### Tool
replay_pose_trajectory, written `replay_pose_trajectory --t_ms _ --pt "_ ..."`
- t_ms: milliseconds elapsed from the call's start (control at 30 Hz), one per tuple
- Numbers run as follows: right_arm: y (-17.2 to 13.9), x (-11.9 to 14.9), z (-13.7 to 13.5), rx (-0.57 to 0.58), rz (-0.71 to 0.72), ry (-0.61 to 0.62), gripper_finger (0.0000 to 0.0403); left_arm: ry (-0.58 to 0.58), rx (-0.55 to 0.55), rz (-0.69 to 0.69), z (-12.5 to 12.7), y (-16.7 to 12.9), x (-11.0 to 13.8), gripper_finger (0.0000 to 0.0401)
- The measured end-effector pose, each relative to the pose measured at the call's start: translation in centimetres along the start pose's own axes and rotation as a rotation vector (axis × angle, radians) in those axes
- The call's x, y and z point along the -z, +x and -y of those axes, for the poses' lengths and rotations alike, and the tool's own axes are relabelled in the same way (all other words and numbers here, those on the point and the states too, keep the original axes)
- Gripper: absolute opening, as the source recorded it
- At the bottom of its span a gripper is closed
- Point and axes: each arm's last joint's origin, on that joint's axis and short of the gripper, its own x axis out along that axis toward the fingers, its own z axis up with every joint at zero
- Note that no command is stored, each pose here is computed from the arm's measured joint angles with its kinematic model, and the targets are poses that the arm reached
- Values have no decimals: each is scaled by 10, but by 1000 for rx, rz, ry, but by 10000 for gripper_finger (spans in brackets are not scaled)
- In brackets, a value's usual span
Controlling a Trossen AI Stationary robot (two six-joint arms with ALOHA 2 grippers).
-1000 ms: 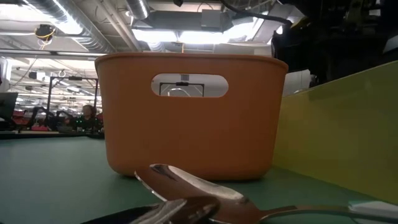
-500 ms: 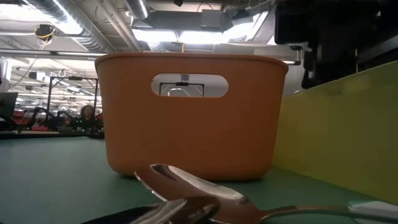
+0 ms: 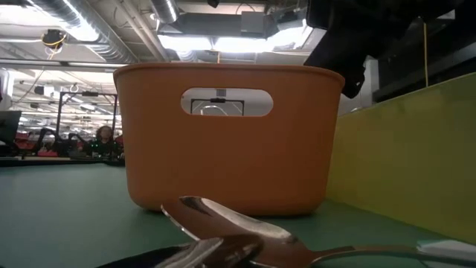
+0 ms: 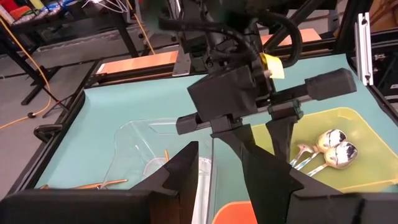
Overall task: Sort silverware by color (type)
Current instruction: Put the gold spoon into the transparent bin
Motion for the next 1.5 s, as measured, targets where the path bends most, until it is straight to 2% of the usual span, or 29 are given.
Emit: replay_pose_trajectory --t_ms 100,267,467,600,800,1000,1267,1500 --pt "0 0 1 16 7 -2 111 0 0 0 0 0 0 116" --pt "-2 -5 4 116 78 -71 111 0 0 0 0 0 0 116" --pt "-12 -38 11 154 123 -110 111 2 0 -1 0 0 0 116" --pt "-22 -61 25 222 114 -106 111 8 -3 -16 0 0 2 116" --pt "-40 -91 61 359 99 -60 111 25 -6 -54 1 -1 5 116" --pt "-57 -110 110 488 141 31 111 36 -7 -81 1 -1 8 116" --pt "-78 -118 166 629 178 162 111 43 -77 -110 -6 1 11 116" --pt "-74 -115 203 706 148 237 111 25 -135 -141 -25 6 14 116"
